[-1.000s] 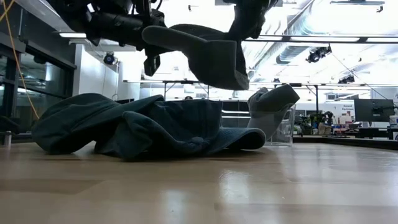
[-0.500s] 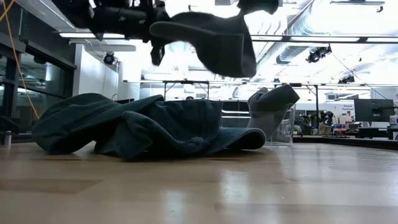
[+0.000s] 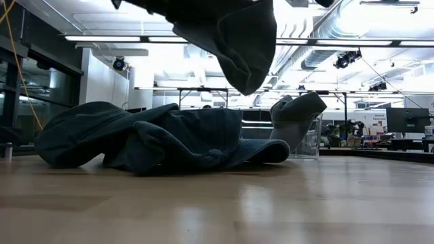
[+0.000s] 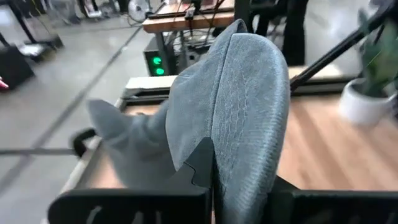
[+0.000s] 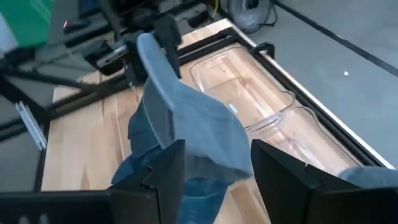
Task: Pick & Place hat
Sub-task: Put the gray cap into the right transparent bin
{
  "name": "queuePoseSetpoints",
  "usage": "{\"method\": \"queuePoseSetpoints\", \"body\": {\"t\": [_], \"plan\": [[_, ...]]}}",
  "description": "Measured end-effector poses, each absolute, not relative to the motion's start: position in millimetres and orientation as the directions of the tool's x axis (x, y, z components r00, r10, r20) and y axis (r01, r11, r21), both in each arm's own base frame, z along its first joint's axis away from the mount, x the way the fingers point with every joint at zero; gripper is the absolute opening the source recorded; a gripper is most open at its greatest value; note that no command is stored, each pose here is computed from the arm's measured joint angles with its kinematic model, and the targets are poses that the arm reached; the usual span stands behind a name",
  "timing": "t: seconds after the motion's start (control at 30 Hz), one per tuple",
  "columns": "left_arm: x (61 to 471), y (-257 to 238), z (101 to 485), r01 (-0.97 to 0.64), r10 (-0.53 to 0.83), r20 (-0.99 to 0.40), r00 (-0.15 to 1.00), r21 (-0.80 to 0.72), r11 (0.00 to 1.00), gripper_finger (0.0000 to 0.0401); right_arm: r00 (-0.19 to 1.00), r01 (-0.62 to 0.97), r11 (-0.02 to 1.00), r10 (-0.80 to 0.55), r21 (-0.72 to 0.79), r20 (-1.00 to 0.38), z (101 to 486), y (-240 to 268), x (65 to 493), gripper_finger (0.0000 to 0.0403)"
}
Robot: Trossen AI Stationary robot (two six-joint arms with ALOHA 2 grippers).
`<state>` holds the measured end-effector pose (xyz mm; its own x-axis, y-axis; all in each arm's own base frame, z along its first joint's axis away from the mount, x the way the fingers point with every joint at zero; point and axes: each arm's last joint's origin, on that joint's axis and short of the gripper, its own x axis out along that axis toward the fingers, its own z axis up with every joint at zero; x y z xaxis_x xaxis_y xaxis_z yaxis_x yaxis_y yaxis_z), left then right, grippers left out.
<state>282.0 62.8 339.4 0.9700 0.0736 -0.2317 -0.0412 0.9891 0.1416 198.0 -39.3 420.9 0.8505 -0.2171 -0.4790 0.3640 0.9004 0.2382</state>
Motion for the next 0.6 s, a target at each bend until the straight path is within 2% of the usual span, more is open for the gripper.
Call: {"method": "queuePoseSetpoints", "body": {"t": [0.17,0.3,0.43,0.6], "plan": [[282.8,57.4,358.9,-0.019,0.095,-0.211,0.973,0.334,0.942,0.0004,0.844,0.401,0.860,-0.213,0.314,-0.493,422.3,-47.8,184.4,0.0177],[284.4,45.3,375.0,-0.006,0.110,-0.171,0.979,0.513,0.859,0.0004,0.849,0.388,0.844,-0.172,0.369,-0.500,421.2,-55.6,182.4,0.0177],[285.4,29.5,386.3,-0.031,0.174,-0.148,0.974,0.669,0.742,0.0004,0.872,0.346,0.846,-0.131,0.406,-0.471,423.3,-64.3,181.7,0.0177],[284.8,11.7,388.3,-0.092,0.366,-0.133,0.921,0.838,0.538,0.0004,0.909,0.235,0.844,-0.015,0.483,-0.416,426.5,-76.7,177.4,0.0177]]}}
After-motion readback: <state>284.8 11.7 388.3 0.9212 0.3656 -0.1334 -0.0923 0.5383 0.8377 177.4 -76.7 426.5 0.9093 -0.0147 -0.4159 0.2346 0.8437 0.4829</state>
